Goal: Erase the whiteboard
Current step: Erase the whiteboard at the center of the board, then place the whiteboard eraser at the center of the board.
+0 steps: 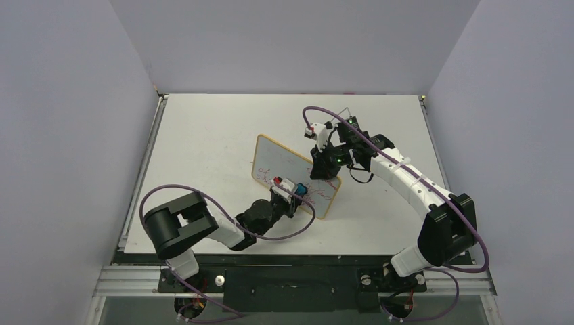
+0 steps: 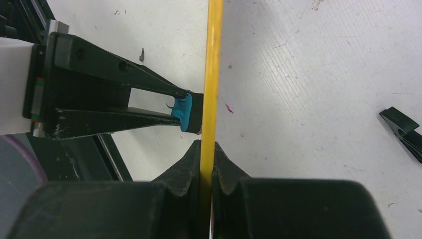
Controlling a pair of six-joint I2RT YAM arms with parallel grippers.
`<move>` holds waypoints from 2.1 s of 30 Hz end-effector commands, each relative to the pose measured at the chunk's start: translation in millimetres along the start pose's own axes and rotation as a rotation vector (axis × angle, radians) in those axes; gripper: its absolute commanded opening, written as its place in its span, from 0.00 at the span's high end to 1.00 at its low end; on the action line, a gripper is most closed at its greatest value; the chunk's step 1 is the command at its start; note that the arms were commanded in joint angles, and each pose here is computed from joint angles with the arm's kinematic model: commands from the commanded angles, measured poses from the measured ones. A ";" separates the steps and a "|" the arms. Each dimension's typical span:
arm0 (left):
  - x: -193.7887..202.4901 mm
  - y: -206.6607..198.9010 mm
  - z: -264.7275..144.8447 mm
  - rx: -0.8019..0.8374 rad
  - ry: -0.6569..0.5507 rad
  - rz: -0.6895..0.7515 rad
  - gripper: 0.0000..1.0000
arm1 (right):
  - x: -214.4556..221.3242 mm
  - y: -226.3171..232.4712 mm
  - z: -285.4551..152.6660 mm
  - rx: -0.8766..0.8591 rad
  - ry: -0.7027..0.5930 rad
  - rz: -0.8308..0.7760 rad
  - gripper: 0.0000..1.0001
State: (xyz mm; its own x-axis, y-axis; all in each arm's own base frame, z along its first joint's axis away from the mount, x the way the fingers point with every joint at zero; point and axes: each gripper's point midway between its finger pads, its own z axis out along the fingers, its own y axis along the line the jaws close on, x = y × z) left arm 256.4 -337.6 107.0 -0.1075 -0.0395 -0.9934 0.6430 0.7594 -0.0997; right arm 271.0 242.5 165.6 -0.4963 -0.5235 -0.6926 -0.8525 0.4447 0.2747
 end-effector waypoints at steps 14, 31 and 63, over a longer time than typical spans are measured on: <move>-70.5 -10.8 16.7 0.009 -0.125 -0.021 1.00 | -6.0 15.2 8.4 -0.079 -0.009 -0.069 1.00; -53.4 75.3 -92.0 -0.106 0.176 -0.292 1.00 | 0.5 11.2 7.0 -0.070 0.031 -0.094 1.00; -42.0 178.2 -126.3 -0.612 0.329 -0.440 0.56 | 8.1 4.5 4.3 -0.073 0.058 -0.101 1.00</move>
State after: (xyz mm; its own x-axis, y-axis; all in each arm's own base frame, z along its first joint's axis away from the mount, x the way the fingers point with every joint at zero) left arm 267.8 -107.8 89.7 -0.5945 -0.2854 -0.7517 -0.1106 0.9550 -0.2751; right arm 255.8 245.7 162.4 -0.4687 -0.5739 -0.6715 -0.8809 0.3606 0.3067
